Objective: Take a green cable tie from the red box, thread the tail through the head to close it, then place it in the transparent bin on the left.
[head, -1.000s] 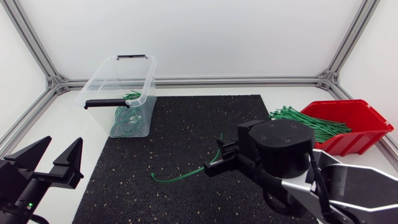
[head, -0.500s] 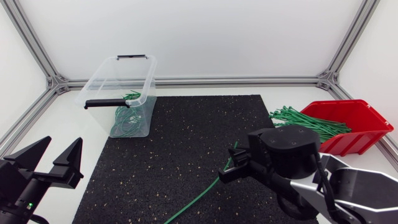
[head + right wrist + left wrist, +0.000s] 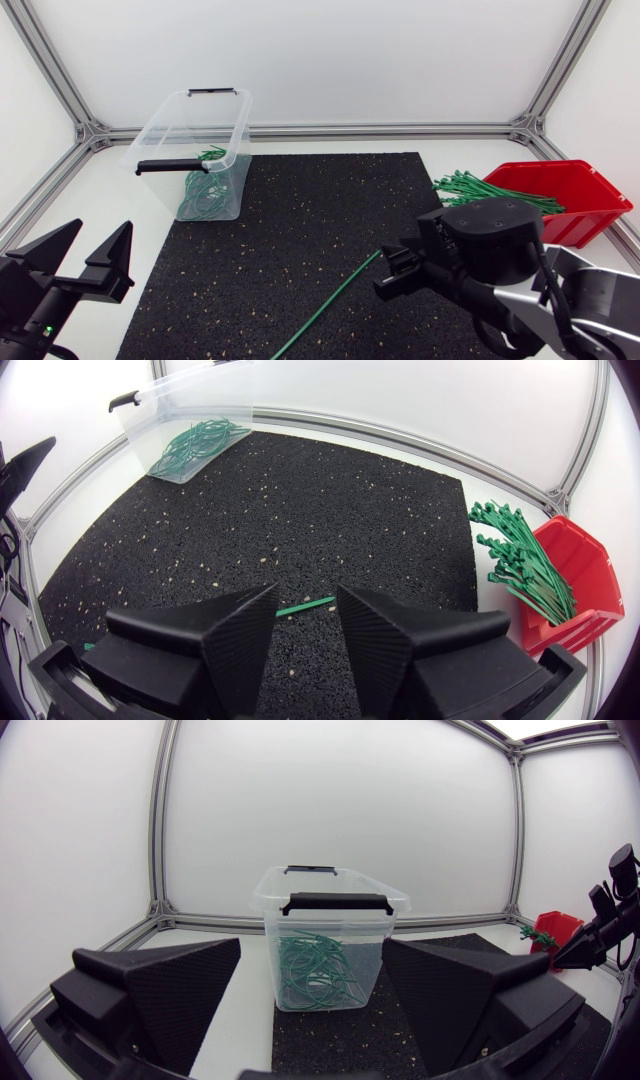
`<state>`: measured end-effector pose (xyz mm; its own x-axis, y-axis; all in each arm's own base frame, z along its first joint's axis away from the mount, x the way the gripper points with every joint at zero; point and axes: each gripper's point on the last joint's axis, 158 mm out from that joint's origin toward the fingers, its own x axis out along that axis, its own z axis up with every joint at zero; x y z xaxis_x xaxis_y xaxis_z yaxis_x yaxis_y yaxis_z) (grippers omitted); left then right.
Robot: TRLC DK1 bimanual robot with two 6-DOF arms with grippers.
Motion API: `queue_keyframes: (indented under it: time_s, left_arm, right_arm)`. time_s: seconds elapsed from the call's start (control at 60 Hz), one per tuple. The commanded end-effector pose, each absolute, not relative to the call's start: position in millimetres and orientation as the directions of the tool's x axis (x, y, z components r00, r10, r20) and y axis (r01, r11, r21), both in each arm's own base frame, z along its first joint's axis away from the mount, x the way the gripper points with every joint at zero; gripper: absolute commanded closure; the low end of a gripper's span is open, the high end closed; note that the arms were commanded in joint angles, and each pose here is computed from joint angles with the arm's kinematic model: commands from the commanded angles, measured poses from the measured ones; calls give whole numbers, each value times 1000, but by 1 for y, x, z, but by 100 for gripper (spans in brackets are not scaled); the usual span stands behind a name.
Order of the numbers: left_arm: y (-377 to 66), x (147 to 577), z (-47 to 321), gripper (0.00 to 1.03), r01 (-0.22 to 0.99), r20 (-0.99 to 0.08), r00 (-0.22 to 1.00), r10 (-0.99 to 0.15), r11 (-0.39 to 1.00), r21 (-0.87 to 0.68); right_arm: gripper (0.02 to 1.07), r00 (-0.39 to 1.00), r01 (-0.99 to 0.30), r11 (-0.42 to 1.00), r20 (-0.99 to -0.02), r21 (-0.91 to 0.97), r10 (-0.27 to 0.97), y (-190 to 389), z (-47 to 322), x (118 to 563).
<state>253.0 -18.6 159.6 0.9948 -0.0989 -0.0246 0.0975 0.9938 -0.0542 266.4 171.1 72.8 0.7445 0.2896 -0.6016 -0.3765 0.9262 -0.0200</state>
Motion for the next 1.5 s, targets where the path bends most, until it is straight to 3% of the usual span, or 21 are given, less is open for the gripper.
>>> queue_keyframes:
  time_s: [0.0,0.217,0.333,0.533,0.683,0.733,0.883,0.95,1.267,1.483]
  left_arm:
    - [-20,254,135,4,98,-84,991,-103,993,-62]
    - [-20,254,135,4,98,-84,991,-103,993,-62]
    - [-20,254,135,4,98,-84,991,-103,993,-62]
    - [-20,254,135,4,98,-84,991,-103,993,-62]
    - [-20,254,135,4,98,-84,991,-103,993,-62]
    - [-20,254,135,4,96,-84,991,-101,993,-62]
    - [-20,254,134,4,98,-86,991,-103,993,-62]
    - [-20,254,134,4,98,-86,991,-103,993,-62]
    - [-20,254,135,4,98,-84,991,-103,993,-60]
    - [-23,254,134,4,109,-87,990,-113,992,-57]
  right_arm:
    - [47,737,-389,920,-618,-56,274,163,68,262]
    - [46,730,-513,845,-595,-152,336,171,96,258]
    - [46,675,-619,769,-608,-159,417,190,110,253]
    - [46,510,-775,624,-679,-96,529,223,105,235]
    - [46,322,-914,397,-749,-86,579,246,94,216]
    - [46,263,-958,248,-782,-143,565,249,88,208]
    - [45,212,-977,105,-802,-185,559,265,82,202]
    - [38,179,-983,72,-823,-167,539,270,74,198]
    - [37,62,-986,-108,-874,-130,482,295,53,173]
    - [35,17,-972,-208,-919,-107,394,304,17,169]
